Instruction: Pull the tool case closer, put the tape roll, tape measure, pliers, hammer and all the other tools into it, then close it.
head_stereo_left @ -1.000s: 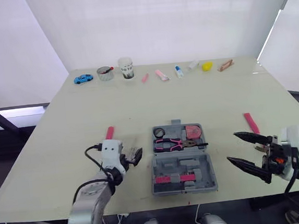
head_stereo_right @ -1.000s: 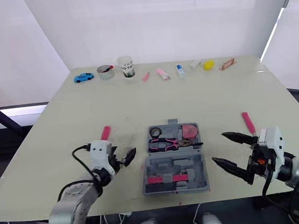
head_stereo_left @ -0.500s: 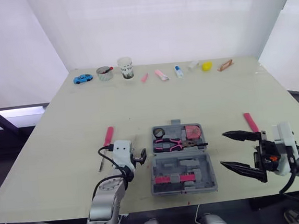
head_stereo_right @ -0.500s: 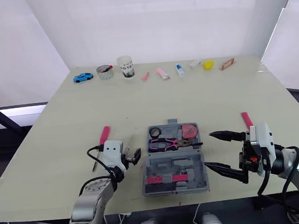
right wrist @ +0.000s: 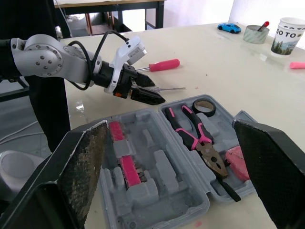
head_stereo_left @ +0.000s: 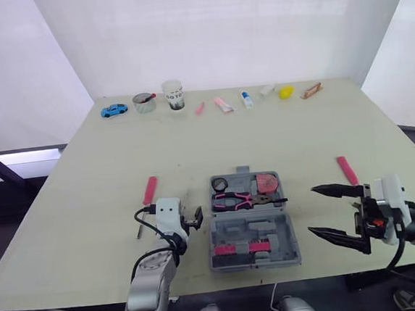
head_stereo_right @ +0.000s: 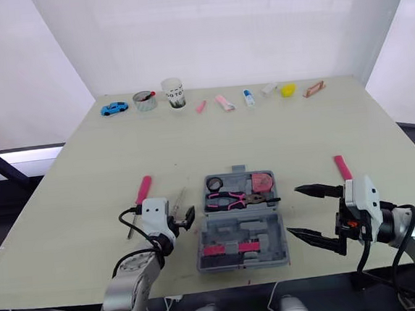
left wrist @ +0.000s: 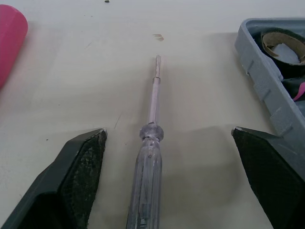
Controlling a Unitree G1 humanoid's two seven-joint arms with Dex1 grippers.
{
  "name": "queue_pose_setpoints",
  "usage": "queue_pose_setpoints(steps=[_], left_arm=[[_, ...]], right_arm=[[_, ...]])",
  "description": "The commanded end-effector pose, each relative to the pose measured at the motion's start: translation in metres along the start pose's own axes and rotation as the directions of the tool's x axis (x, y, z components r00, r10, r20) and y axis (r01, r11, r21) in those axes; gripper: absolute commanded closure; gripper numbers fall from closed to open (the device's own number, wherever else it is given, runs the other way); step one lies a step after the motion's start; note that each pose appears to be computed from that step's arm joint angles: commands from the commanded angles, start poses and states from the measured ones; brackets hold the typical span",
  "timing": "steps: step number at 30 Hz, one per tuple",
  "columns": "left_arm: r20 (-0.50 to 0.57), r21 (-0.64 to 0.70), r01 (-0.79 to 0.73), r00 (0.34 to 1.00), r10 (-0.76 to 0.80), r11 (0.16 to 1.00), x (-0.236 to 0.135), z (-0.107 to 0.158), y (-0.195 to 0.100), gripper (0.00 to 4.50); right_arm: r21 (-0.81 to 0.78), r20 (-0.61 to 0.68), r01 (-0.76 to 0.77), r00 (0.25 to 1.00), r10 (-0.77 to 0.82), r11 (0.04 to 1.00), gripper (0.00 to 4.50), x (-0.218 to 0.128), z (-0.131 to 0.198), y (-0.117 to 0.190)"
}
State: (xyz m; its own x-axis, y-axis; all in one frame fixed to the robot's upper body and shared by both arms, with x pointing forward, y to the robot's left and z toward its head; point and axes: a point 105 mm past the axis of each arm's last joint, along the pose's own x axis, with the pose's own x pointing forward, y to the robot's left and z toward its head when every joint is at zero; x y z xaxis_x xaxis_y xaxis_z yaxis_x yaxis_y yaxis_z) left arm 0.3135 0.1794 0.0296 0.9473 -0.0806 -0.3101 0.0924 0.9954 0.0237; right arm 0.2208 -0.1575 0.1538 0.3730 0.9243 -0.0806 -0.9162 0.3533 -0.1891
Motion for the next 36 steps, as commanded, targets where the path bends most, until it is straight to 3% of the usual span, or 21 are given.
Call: queue_pose_setpoints(steps=[1,3,5,8,15,20,25,29,36], left_arm=[[-0.011,0.072,-0.024,1.0,0.025,0.997,0.0,0.001,0.006,1.48],[-0.017,0.107,-0.014,1.0,0.015,0.994,0.0,0.001,0.005,2.26],[-0.027,0.113,-0.013,1.0,0.017,0.994,0.001,-0.001,0.005,3.34],[-0.036,0.109,-0.014,0.999,0.018,0.994,0.0,-0.003,0.005,4.4],[-0.033,0.09,-0.036,0.999,0.039,0.995,-0.002,-0.004,0.011,4.38],[0.041,0.075,-0.052,0.998,0.049,0.996,-0.009,0.015,0.018,4.38],[0.071,0.121,0.04,0.996,-0.049,0.992,-0.021,0.03,0.015,4.38],[0.072,0.242,0.171,0.979,-0.193,0.955,-0.035,0.048,0.022,4.38],[0.042,0.365,0.402,0.894,-0.446,0.84,-0.043,0.06,0.002,4.38]], right_arm=[[-0.031,0.022,-0.013,1.0,0.013,0.999,0.0,0.003,0.006,0.002],[-0.032,0.022,-0.013,1.0,0.014,0.999,0.0,0.003,0.005,0.002],[-0.033,0.023,-0.013,1.0,0.014,0.999,0.0,0.004,0.005,0.003],[-0.034,0.024,-0.012,1.0,0.013,0.999,0.0,0.004,0.006,0.002],[-0.036,0.033,-0.014,0.999,0.015,0.999,0.0,0.007,0.009,0.003],[-0.047,0.053,-0.025,0.998,0.028,0.999,0.0,0.01,0.015,0.003],[-0.046,0.058,-0.026,0.998,0.029,0.999,0.0,0.011,0.017,0.001],[-0.05,0.066,-0.028,0.997,0.032,0.998,0.0,0.012,0.022,-0.001],[-0.054,0.079,-0.004,0.997,0.008,0.999,0.0,0.012,0.021,0.0]])
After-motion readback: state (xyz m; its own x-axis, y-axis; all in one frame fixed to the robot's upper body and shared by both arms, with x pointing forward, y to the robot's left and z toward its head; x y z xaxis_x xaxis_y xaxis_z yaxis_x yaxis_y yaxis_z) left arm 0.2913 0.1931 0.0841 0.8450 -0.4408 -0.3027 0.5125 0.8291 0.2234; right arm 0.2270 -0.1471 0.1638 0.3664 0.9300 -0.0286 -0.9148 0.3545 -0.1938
